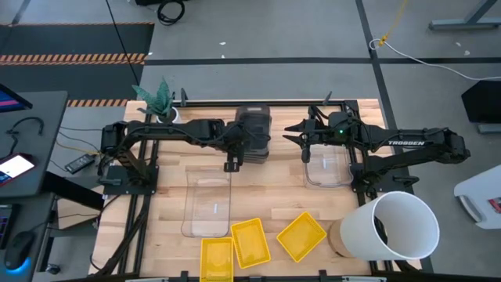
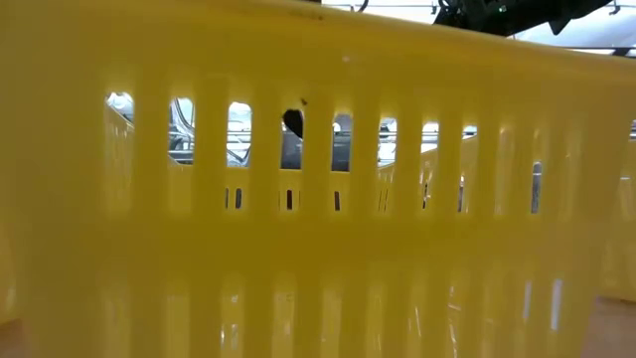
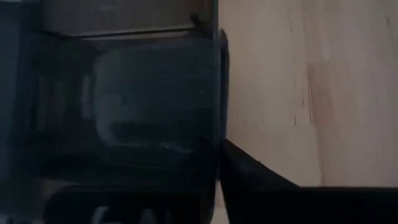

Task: Stack baskets by color
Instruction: Stack the black bin on top of the stacked black bins, then stack the transparent bin on top of the stacked transparent bins

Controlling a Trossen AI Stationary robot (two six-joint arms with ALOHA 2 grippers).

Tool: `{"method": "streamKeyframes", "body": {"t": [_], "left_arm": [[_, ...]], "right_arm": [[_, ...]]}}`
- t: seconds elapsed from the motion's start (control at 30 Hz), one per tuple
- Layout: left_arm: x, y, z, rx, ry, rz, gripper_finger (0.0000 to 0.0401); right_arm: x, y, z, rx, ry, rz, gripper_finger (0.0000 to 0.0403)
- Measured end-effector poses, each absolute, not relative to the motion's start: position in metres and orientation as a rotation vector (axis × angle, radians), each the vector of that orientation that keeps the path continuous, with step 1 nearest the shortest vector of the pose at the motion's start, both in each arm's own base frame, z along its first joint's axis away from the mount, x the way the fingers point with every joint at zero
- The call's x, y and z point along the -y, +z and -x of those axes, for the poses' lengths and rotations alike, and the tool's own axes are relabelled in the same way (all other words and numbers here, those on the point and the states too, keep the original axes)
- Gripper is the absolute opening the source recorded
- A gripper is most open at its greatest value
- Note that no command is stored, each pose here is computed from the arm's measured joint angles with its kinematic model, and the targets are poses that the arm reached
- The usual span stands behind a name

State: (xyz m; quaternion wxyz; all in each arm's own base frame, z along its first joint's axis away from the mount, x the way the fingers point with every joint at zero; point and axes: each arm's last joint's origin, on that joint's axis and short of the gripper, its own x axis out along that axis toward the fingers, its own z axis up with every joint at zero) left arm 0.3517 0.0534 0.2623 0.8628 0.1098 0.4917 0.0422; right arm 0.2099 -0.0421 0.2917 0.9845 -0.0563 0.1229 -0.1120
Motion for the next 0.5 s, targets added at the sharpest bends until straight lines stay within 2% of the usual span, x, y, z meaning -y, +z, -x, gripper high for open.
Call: {"method": "streamKeyframes", "body": {"t": [0.3, 0.5], "left_arm": [[-0.054, 0.263, -0.353, -1.023, 0.112, -0.242, 0.0144], [-0.048, 0.275, -0.338, -1.048, 0.092, -0.235, 0.0167]], "right_arm": [[0.042, 0.292, -0.210, -0.249, -0.225, 0.113, 0.0114], [0.042, 0.291, -0.210, -0.254, -0.224, 0.113, 0.0114]]}}
